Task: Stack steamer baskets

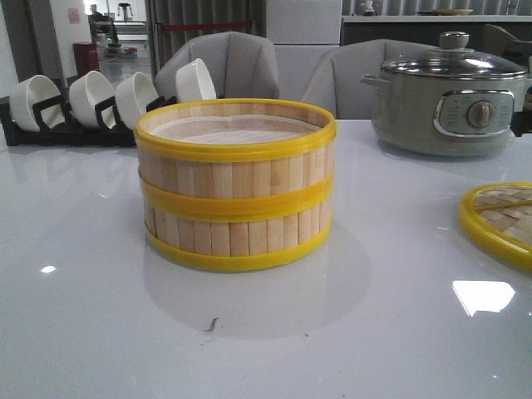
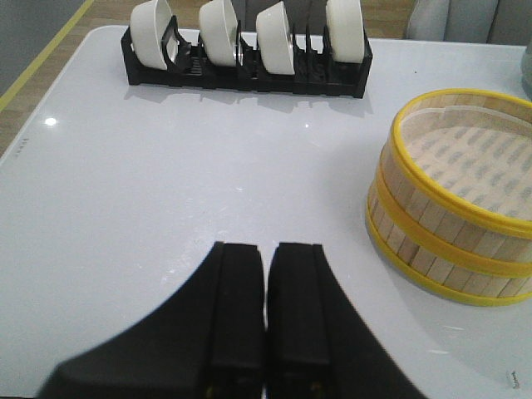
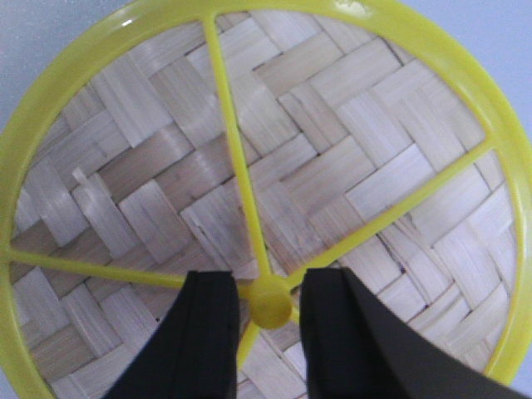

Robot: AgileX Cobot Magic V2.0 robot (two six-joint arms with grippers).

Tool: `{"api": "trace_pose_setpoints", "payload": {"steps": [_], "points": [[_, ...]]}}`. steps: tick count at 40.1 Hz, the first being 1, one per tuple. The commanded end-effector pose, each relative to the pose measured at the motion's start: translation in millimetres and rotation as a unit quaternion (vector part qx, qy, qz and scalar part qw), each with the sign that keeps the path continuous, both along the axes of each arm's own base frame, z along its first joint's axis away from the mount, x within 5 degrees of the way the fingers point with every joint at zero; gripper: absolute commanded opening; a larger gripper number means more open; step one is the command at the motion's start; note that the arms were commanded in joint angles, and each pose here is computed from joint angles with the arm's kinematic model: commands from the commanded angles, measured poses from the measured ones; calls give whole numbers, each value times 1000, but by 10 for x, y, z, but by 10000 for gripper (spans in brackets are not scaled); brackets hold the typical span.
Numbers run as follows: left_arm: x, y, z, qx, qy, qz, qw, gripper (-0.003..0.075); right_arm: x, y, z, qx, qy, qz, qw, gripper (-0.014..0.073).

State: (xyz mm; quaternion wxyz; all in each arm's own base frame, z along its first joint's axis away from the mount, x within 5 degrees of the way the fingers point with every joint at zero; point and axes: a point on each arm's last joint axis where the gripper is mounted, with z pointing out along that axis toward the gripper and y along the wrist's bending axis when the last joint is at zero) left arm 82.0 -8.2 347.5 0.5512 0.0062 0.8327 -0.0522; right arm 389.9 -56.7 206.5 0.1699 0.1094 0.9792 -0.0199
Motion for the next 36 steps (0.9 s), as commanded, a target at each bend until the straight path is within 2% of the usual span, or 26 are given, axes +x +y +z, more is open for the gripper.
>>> {"api": "trace_pose_setpoints", "payload": {"steps": [1, 36], "points": [[17, -12, 161, -13, -53, -4, 998, 97, -1, -11, 289, -9, -49, 2, 999, 316], [17, -12, 161, -13, -53, -4, 998, 97, -2, 7, 284, 5, -47, -3, 999, 316]]}}
